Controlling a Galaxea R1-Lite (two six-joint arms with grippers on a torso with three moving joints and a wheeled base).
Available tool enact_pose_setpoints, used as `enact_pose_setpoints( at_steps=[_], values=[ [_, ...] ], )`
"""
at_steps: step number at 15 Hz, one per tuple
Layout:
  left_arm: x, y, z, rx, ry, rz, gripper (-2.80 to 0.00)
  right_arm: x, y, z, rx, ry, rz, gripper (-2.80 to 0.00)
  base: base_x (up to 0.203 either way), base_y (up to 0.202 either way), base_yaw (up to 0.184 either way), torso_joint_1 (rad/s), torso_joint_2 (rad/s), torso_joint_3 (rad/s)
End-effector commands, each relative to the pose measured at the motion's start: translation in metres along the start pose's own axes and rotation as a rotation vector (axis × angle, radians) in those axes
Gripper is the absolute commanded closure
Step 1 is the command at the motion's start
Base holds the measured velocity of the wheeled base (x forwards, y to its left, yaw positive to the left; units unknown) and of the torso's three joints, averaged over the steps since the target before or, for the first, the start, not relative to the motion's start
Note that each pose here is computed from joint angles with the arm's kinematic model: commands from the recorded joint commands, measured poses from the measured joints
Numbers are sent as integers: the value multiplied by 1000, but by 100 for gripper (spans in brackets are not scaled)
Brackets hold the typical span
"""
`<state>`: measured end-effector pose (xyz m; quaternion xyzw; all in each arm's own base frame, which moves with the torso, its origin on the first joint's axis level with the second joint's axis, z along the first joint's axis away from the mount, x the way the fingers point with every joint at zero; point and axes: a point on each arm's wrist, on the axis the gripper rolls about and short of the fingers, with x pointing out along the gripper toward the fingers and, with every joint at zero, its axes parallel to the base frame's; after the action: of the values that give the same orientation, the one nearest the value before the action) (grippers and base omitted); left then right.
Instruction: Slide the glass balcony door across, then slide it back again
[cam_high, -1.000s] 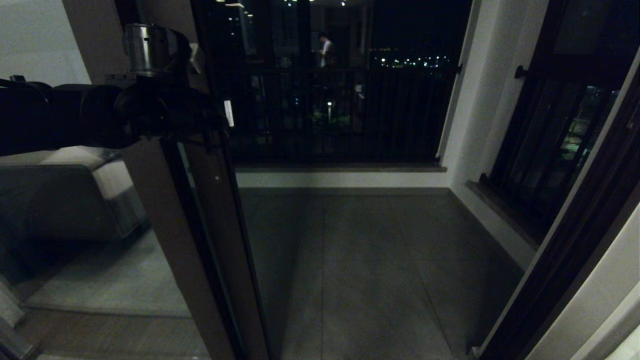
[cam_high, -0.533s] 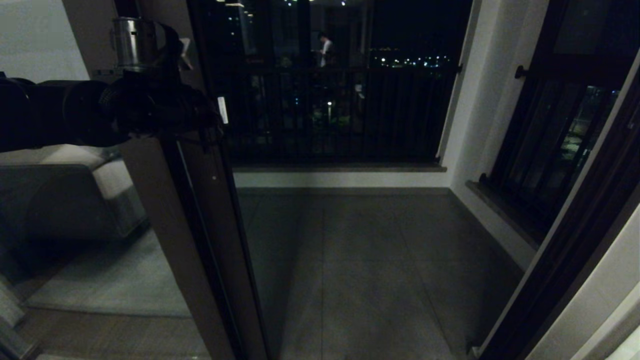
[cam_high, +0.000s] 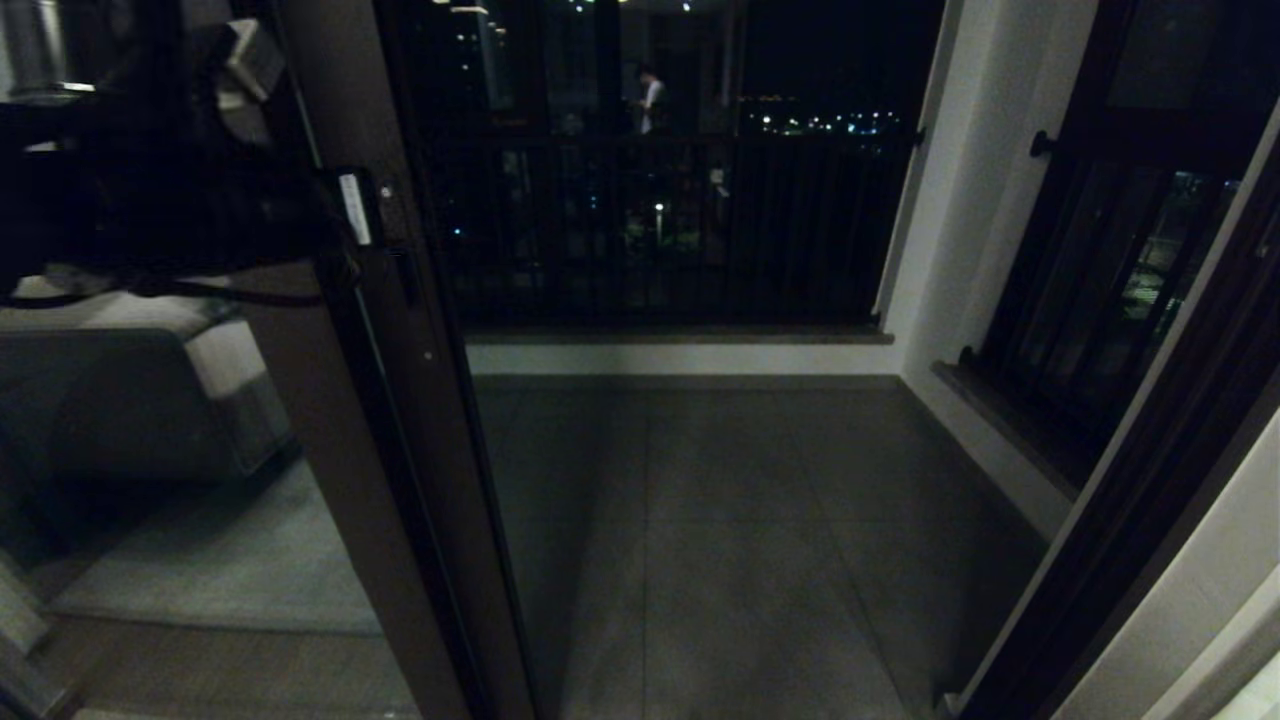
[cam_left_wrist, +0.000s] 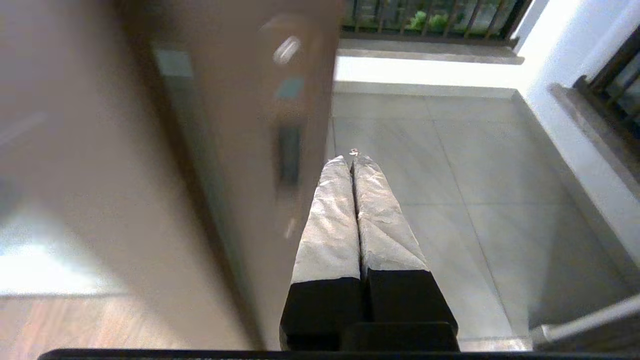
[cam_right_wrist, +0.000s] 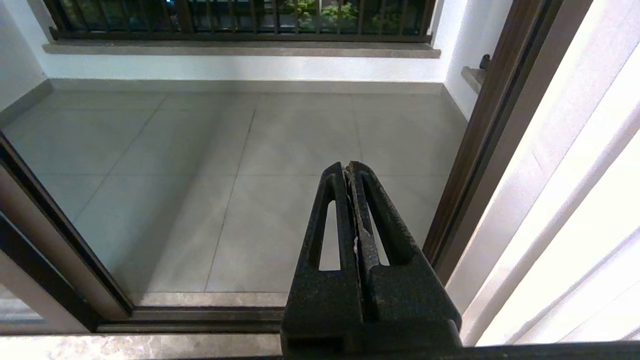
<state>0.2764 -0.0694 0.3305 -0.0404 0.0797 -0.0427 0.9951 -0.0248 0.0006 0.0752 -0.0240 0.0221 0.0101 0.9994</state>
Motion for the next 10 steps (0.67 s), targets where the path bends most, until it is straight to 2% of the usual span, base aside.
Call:
enact_pose_setpoints(
  at_steps=[1, 2, 4, 6, 10],
  values=[
    [-92, 16, 6, -19, -108, -2, 0, 0, 0, 0, -1, 2, 1, 0, 0, 0, 0, 0, 0, 0],
    [-115, 21, 0, -18, -120, 14, 0, 0, 0, 0, -1, 2, 1, 0, 0, 0, 0, 0, 0, 0],
    [-166, 35, -16, -7, -142, 98, 0, 0, 0, 0, -1, 1, 1, 0, 0, 0, 0, 0, 0, 0],
    [-220, 46, -36, 7, -195, 148, 0, 0, 0, 0, -1, 1, 1, 0, 0, 0, 0, 0, 0, 0],
    [-311, 61, -95, 56, -324, 290, 0, 0, 0, 0, -1, 1, 1, 0, 0, 0, 0, 0, 0, 0]
  ],
)
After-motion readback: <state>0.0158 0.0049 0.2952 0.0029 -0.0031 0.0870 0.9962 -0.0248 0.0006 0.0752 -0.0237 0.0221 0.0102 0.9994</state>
